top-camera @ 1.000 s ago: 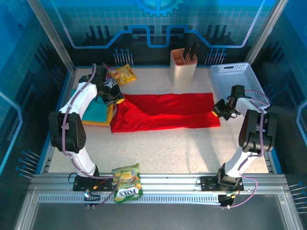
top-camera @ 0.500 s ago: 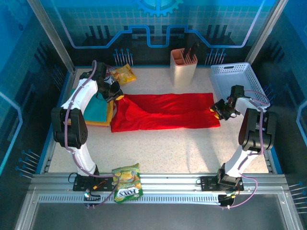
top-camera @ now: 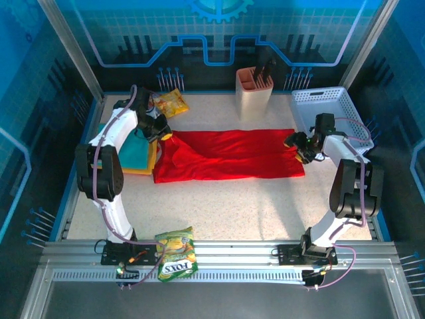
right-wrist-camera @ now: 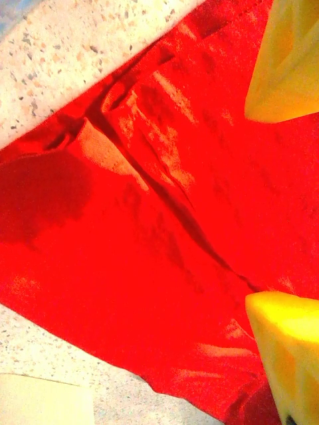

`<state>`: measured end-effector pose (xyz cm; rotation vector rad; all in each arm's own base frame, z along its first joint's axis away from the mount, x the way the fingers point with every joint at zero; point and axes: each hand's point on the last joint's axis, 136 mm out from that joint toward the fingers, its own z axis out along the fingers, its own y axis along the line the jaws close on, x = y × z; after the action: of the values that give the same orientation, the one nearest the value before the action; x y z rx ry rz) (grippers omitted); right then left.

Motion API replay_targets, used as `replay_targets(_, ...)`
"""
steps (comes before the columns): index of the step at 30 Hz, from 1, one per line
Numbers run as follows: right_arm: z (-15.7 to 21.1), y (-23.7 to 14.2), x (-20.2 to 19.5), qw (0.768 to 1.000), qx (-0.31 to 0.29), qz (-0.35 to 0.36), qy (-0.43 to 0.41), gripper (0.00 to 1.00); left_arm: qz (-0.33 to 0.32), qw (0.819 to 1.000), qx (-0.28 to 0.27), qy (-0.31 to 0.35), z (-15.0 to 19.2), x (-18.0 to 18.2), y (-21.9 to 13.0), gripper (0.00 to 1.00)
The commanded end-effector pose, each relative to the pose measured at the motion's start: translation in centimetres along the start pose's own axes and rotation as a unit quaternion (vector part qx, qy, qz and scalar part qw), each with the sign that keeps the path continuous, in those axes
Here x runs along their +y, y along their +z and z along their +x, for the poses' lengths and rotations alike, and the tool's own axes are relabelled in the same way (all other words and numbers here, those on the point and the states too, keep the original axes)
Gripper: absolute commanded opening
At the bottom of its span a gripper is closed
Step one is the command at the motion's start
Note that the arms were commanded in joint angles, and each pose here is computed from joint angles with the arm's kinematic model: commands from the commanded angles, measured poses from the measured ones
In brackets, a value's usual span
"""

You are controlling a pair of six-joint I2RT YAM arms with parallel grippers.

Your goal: Fold and stack the t-shirts

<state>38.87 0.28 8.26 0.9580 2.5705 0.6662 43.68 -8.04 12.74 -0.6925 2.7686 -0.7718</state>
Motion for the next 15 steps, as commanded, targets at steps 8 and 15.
replay_targets(8, 2.2, 0.5, -0.6, 1.000, 0.023, 0.003, -0.009, 0.68, -0.014, 1.000, -0.012, 0.002, -2.4, 0.0, 0.3, 0.00)
replay_targets(15, 3.2, 0.8, -0.4, 0.999, 0.033, -0.003, -0.017, 0.68, -0.037, 0.999, -0.002, -0.004, -3.5, 1.2, 2.5, 0.38)
